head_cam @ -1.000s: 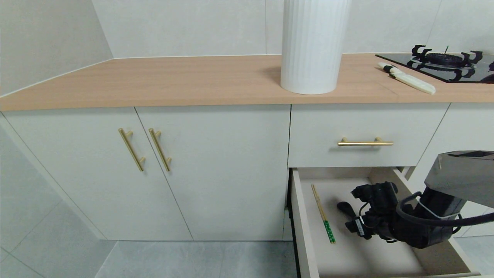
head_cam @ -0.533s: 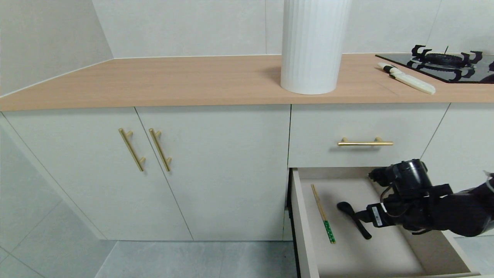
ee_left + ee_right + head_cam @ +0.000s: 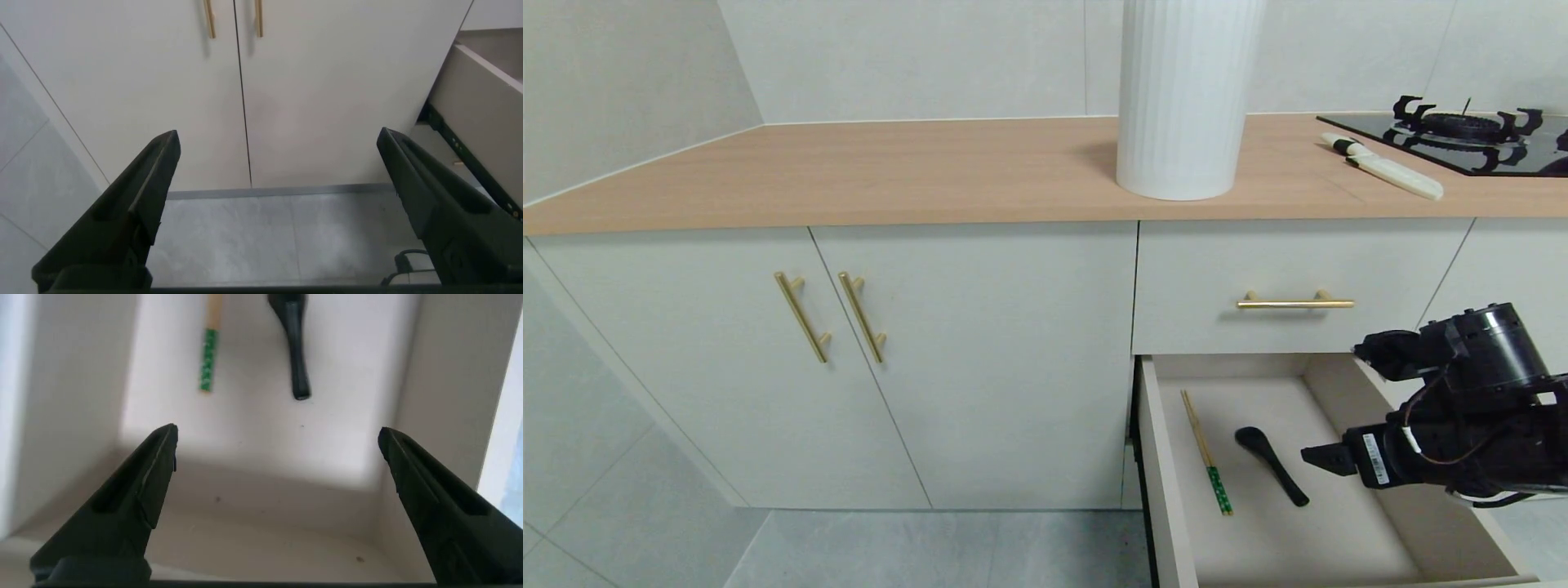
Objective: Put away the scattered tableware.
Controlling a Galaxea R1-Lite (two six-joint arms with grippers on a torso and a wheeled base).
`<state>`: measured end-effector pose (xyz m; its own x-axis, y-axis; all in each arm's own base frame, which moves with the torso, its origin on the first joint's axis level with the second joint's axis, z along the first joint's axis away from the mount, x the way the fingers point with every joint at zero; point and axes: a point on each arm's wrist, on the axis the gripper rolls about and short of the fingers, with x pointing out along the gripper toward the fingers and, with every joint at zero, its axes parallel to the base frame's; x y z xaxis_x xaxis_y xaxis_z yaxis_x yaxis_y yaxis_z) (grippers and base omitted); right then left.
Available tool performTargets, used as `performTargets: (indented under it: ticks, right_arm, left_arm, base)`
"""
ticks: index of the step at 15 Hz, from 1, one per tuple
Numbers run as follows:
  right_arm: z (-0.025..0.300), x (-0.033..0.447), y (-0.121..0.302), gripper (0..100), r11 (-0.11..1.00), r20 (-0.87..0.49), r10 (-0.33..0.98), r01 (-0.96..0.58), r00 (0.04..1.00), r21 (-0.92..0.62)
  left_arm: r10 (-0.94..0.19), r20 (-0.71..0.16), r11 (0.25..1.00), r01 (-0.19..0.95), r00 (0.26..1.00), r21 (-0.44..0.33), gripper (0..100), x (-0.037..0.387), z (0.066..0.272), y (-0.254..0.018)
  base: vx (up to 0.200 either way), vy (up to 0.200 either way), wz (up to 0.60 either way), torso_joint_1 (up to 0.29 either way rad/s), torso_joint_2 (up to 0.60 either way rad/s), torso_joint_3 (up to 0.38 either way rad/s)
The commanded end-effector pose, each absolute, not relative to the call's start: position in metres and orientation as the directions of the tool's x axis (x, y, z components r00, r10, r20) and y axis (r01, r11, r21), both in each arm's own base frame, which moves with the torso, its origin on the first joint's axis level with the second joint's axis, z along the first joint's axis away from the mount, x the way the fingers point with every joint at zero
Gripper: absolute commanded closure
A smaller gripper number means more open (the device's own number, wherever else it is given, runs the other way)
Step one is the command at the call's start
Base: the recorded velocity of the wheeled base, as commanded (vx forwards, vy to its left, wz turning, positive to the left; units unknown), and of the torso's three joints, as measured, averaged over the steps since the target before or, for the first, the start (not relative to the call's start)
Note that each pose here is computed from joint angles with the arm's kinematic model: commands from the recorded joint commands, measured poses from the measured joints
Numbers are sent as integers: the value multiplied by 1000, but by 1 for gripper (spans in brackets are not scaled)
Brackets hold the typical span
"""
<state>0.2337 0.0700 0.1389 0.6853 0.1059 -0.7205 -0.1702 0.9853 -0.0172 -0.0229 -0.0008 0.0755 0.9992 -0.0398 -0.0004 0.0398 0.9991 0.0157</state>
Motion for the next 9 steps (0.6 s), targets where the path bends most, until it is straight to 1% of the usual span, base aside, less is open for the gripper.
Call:
performTargets:
  ticks: [1, 4, 8, 9]
  right_arm:
    - [149, 228, 70, 0, 984, -693, 120, -178, 711, -12]
    - [151, 226, 70, 0, 984, -693, 122, -180, 711, -12]
    - [157, 217, 72, 0, 977, -719, 149, -213, 679, 1]
    - [157, 216, 72, 0, 976, -720, 150, -216, 678, 0]
  left_arm:
    - [-40, -2, 999, 40, 999, 15, 0, -23, 75, -1]
    - [-40, -2, 999, 40, 999, 12, 0, -23, 75, -1]
    - [-40, -2, 999, 40, 999, 12, 0, -23, 75, -1]
    - [-40, -2, 999, 40, 999, 14, 0, -23, 75, -1]
  base:
    - [0, 0, 0, 0, 0, 0]
    - [0, 0, 0, 0, 0, 0]
    - [-200, 0, 0, 5, -1, 0]
    - [0, 0, 0, 0, 0, 0]
